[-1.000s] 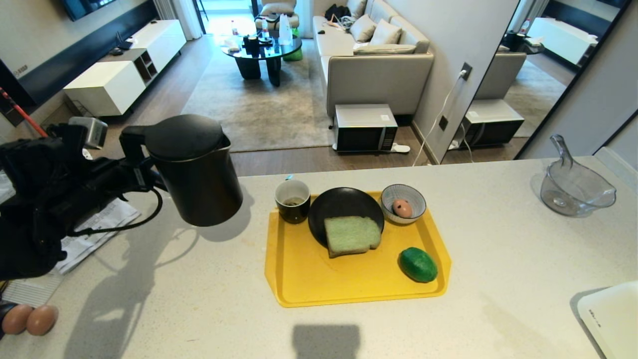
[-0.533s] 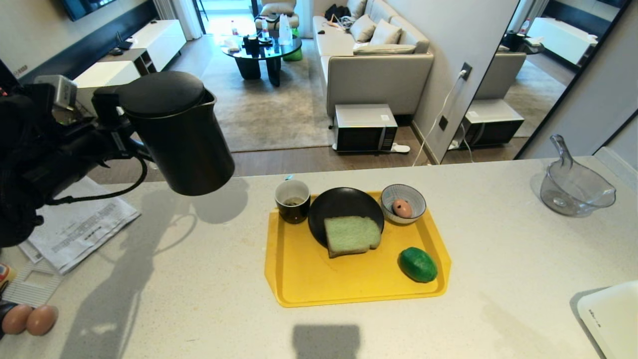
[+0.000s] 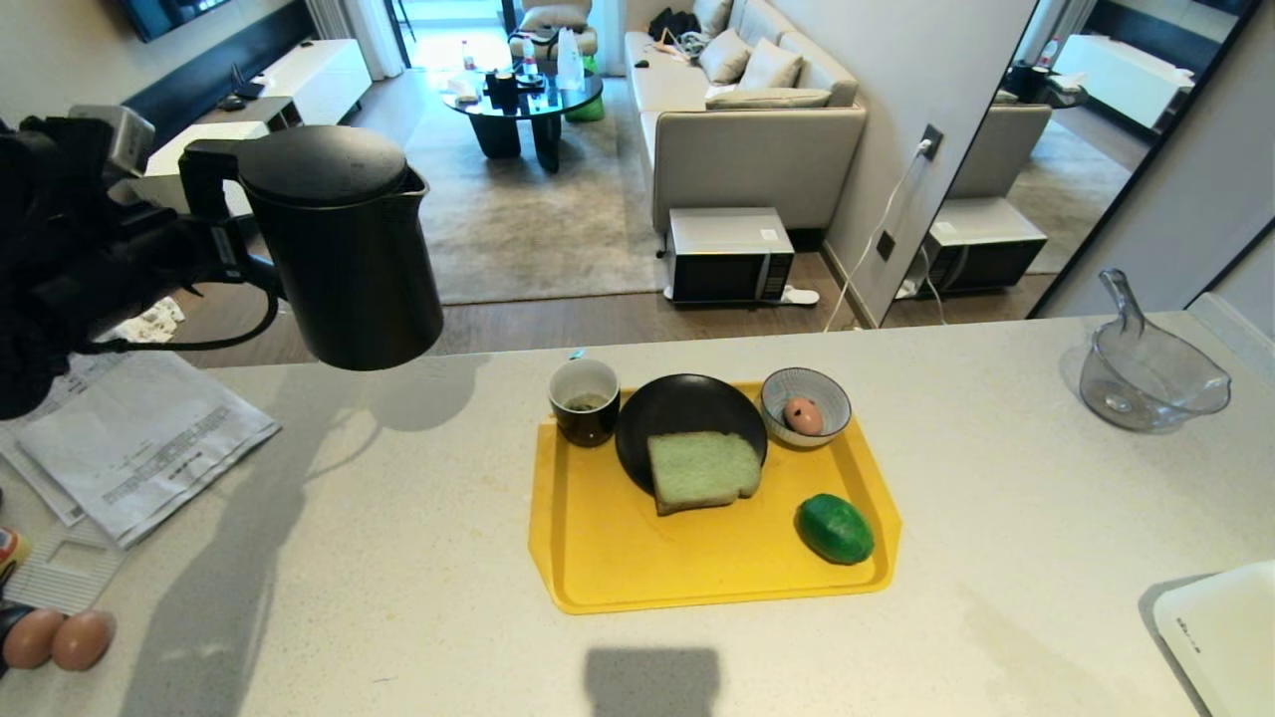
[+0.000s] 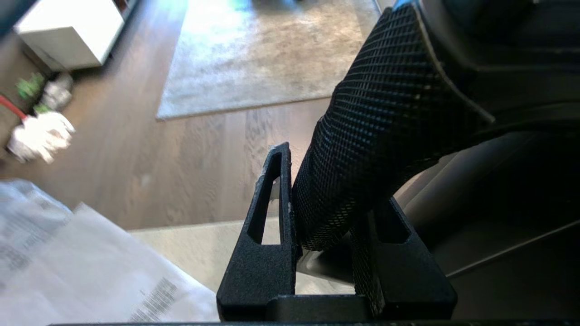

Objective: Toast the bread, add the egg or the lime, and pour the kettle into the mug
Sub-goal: Pour water into a cup

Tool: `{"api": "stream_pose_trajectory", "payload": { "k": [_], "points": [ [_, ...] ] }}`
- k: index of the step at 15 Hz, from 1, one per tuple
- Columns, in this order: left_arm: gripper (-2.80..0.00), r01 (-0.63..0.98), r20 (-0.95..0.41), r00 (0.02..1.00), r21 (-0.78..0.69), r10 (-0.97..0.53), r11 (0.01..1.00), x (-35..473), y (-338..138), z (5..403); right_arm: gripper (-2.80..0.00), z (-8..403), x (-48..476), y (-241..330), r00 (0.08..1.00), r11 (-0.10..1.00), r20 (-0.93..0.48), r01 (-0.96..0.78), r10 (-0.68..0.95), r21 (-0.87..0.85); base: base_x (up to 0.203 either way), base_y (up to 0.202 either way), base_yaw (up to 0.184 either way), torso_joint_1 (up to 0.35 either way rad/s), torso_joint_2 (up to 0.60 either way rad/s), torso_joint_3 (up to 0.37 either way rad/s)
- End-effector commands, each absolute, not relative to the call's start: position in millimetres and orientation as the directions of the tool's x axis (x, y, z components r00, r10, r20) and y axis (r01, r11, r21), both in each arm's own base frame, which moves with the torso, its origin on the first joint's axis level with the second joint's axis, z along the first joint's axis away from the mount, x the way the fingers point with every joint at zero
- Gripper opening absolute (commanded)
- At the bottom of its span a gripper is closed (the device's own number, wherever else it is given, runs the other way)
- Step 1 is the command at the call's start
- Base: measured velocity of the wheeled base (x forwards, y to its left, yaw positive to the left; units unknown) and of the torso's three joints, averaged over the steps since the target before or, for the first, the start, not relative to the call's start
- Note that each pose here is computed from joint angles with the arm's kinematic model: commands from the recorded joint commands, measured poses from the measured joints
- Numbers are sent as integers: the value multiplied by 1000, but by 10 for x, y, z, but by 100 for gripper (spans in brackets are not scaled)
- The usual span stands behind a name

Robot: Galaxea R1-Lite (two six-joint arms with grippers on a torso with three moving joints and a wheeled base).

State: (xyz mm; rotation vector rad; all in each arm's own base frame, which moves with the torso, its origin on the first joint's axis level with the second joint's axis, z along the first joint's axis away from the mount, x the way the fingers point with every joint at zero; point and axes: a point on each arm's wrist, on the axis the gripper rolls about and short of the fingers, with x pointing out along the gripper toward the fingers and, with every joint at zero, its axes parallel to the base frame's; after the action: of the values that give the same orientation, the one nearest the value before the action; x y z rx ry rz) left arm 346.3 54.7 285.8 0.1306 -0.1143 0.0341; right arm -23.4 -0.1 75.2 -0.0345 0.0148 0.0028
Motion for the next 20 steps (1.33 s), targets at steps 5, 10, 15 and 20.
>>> {"api": "stream_pose_trajectory", "payload": {
  "k": [5,10,15,20],
  "points": [
    [-280,-69,148,988,197,39,978,3750,615,2874,-280,752,-234,-1,1000,999,-15,-4,3,-35,0,0,0,0,0,0],
    [-280,-73,160,987,242,34,968,3889,571,2990,-280,752,-234,-1,1000,999,-15,-4,3,-35,0,0,0,0,0,0],
    [-280,-37,140,990,297,-5,954,4134,267,3052,-280,752,-234,-1,1000,999,-15,-4,3,-35,0,0,0,0,0,0],
    [-280,-15,105,994,394,-28,919,4290,140,2994,-280,752,-234,-1,1000,999,-15,-4,3,-35,0,0,0,0,0,0]
  ]
}}
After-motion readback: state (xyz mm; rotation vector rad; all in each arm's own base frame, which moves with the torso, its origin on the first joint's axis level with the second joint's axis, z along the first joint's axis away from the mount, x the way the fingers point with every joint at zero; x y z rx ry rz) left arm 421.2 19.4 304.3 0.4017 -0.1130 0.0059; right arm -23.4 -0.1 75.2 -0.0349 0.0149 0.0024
